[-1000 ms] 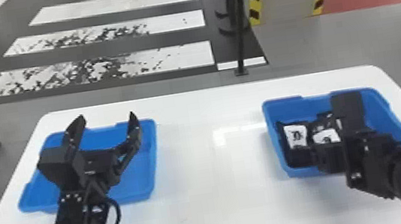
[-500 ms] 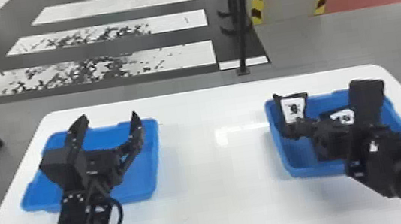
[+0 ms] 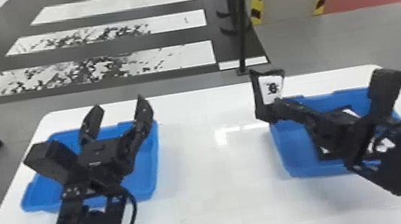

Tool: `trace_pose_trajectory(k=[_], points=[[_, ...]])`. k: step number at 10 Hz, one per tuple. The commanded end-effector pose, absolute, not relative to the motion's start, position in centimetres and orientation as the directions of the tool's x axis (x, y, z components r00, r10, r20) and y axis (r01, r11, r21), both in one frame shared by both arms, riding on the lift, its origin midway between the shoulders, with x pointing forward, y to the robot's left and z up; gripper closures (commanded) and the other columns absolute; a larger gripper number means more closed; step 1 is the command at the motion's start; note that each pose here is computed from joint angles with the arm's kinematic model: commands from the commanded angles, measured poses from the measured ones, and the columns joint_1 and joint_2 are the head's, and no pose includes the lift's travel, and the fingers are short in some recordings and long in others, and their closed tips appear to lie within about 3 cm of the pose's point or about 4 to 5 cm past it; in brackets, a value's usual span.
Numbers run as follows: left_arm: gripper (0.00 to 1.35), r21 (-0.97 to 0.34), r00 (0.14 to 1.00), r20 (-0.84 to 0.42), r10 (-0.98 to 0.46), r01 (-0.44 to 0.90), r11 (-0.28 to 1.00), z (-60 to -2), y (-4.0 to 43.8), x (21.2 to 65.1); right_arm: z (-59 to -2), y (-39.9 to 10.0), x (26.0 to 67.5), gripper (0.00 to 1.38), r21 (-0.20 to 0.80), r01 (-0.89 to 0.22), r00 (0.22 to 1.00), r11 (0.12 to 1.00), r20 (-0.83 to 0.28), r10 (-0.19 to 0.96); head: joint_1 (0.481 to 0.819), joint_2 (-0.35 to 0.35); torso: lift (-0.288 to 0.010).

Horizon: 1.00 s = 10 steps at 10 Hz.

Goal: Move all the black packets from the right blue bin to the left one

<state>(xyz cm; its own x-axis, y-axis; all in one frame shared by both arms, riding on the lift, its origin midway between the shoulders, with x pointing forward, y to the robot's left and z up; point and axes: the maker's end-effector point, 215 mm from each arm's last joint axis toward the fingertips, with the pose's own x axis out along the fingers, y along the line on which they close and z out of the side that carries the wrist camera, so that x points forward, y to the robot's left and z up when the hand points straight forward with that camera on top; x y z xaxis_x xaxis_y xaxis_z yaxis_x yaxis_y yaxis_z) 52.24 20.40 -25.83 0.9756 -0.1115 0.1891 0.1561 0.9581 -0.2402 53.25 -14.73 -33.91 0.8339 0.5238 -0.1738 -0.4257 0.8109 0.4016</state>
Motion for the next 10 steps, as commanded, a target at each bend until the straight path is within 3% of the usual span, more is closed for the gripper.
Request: trace_pose_trajectory(k=[1,3,5,10], points=[[0.19,-0.336,0.958,0.253,-0.134,0.217,0.917,-22.4,19.3,51.7,-31.2,-11.4,52.0,1.18,0.388,-0.514,0.790,0.765,-0.132,0.598,0.695,0.056,-0.140],[0.19,-0.391,0.938,0.259,-0.232,0.321,0.863,-20.4,15.8,51.3,-29.2,-5.3,49.8,1.18,0.396,-0.630,0.694,0.668,-0.098,0.713,0.670,0.083,-0.140],[0.19,-0.383,0.924,0.240,-0.297,0.371,0.846,-20.4,13.8,51.3,-28.6,-2.4,49.0,1.18,0.398,-0.677,0.644,0.620,-0.088,0.760,0.651,0.114,-0.140],[0.20,-0.324,0.925,0.106,-0.364,0.378,0.867,-24.3,12.3,51.6,-28.1,2.4,47.0,1.18,0.427,-0.736,0.550,0.525,-0.074,0.832,0.670,0.151,-0.140]])
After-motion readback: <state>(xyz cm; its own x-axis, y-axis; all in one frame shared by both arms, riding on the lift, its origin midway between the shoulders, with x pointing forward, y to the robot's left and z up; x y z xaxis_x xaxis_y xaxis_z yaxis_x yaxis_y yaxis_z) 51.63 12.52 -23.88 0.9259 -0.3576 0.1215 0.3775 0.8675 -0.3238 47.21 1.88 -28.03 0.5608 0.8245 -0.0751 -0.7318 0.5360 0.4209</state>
